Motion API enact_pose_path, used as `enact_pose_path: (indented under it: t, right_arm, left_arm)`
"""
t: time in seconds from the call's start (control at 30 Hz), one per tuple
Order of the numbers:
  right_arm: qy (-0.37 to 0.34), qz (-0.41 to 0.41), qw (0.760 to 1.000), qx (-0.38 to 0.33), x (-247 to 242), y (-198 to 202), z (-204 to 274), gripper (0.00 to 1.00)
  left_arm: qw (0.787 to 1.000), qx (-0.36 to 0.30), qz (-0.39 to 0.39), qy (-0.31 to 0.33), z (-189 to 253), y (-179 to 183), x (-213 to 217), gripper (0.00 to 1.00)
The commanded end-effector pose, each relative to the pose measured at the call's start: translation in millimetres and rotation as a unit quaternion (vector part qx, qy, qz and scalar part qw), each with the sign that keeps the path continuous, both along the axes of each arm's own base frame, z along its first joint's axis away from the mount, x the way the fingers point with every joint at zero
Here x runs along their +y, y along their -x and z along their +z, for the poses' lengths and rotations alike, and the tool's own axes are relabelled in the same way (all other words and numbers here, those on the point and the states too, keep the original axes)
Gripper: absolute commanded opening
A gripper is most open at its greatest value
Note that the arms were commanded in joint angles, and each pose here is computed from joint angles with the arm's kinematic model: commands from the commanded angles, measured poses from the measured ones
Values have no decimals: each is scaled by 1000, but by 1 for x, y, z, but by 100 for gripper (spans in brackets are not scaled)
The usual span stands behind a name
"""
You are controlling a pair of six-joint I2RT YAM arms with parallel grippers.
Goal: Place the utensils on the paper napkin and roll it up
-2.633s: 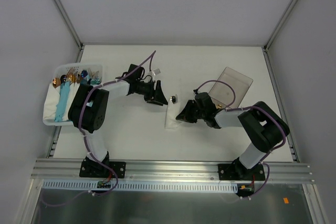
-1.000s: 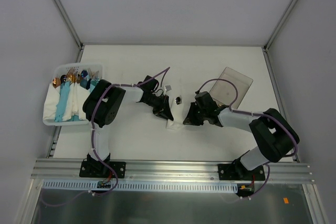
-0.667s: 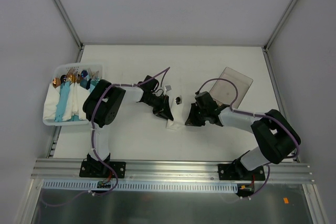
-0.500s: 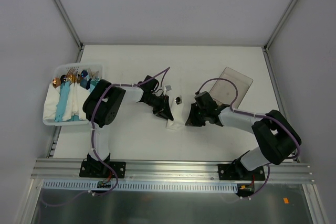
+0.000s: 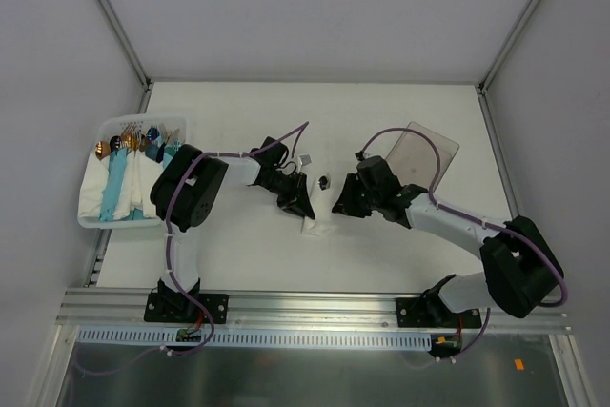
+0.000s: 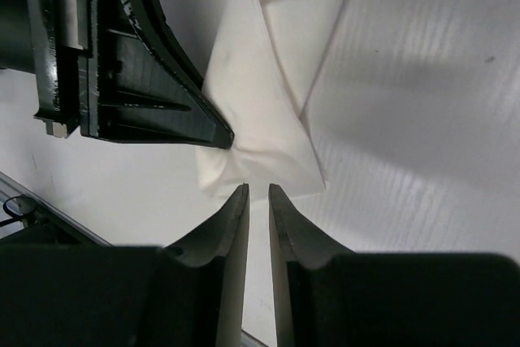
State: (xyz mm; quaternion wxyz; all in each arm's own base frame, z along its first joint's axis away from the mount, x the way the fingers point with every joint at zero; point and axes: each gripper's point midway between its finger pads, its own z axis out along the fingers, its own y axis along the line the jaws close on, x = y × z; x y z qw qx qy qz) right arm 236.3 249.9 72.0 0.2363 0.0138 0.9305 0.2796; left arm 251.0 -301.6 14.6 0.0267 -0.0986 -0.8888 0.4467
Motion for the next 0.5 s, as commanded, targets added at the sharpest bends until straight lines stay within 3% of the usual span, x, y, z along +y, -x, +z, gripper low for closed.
enact_pose_path:
  t: [0.0, 0.33, 0.47]
  right_arm:
    - [-8, 22, 1000, -17, 21, -8, 12, 19]
    - [85, 33, 995, 48, 11, 6, -51, 13]
    - [106, 38, 992, 62, 7, 11, -66, 13]
  left_arm:
    - [994, -36, 15, -99, -45, -11, 24, 0]
    - [996, -39, 8, -76, -35, -13, 16, 1]
    - [998, -44, 0, -55, -23, -14, 10, 7]
